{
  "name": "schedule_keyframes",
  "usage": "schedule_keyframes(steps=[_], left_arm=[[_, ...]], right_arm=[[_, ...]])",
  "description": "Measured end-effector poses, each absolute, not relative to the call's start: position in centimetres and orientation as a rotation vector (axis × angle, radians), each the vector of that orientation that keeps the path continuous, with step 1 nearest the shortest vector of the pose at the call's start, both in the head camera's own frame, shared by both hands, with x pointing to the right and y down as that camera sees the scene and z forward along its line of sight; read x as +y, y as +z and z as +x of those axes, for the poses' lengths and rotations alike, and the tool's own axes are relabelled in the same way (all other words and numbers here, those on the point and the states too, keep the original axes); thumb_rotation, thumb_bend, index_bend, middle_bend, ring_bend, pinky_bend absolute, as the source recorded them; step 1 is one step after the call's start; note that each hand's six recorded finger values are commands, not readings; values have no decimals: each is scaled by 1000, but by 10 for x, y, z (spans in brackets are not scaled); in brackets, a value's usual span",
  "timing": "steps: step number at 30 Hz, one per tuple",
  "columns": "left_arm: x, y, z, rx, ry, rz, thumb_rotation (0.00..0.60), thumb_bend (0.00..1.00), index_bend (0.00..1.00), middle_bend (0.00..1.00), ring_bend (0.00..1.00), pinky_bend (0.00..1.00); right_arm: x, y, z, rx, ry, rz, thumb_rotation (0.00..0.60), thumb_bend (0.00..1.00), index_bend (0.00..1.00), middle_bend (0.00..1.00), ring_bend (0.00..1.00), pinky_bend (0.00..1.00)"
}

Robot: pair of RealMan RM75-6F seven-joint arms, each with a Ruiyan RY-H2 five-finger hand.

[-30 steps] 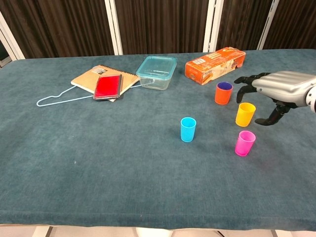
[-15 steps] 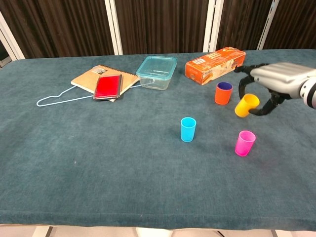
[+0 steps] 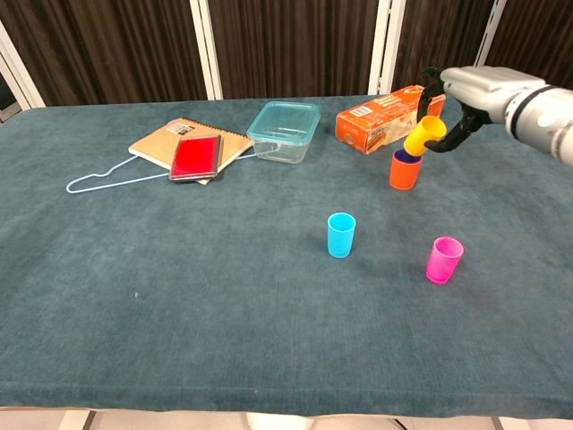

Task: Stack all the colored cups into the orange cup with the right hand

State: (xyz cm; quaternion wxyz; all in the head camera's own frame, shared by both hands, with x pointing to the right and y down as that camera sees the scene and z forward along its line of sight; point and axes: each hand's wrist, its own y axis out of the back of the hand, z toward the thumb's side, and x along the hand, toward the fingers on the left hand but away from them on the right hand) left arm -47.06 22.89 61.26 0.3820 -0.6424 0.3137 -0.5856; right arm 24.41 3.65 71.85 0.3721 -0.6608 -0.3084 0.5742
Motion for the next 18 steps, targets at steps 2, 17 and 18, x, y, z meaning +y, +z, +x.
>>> schedule_keyframes(steps=[2,17,18], left_arm=[[229,612,-472,804,-1497,-1636,600,434,0,0,0,110],[230,610,-474,810,-1494,-1636,600,434,0,0,0,110],[230,610,-474,810,-1494,-1636,600,433,0,0,0,110]], right_arm=[[35,726,239,-783,1485,-1698,600,480,562,32,0,0],[44,733,230,-726,1482,-1737,600,479,58,0,0,0],[45,731,230,-725,1474,-1743,600,479,48,0,0,0]])
